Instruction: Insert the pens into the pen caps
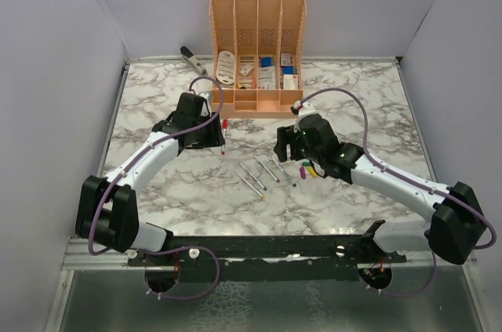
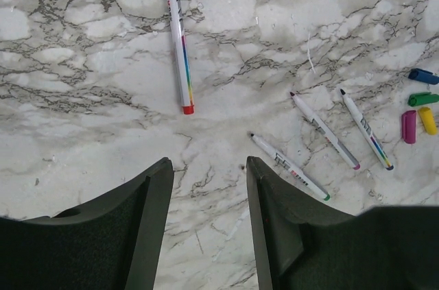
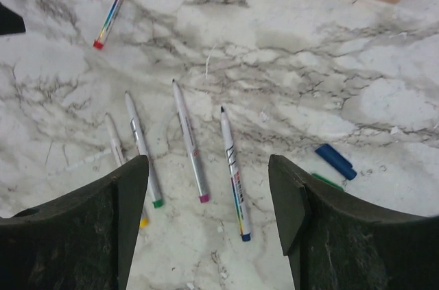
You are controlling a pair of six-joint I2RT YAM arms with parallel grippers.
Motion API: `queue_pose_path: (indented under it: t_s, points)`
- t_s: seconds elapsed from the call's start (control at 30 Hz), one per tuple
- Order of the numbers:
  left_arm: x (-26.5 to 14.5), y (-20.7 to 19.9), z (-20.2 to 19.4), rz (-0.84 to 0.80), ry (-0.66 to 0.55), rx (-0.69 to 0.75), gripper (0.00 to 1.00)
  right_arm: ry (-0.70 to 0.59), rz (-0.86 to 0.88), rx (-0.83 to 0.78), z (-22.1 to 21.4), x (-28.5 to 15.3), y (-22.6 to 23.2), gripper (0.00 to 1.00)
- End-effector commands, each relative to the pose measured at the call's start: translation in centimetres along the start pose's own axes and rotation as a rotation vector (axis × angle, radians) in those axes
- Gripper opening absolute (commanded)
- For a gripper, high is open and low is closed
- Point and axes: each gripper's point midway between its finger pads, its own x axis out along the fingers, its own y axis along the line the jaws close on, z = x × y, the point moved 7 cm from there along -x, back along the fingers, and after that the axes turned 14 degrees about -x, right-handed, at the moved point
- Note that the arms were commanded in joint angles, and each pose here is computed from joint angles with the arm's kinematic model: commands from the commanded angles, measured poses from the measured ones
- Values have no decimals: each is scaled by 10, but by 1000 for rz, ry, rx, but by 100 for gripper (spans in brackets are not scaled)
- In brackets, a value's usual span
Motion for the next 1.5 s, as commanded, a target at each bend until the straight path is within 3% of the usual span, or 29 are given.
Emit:
queue_pose_path:
  t_s: [0.0,0.3,0.83,1.47]
  points:
    - [-13,-4,3,-43,-96,-35,49,57,138,-73,-17,-5,22,70]
    - [-12,10,-12,-1,-113,-105,49,121,256,-225,-29,9,65,66]
    - [-10,34,-17,96,-183,-209,49,211,359,-345,-42,46,104,36]
    - [-11,46,-17,94,-181,-227,49,299,445,-405,-66,65,130,34]
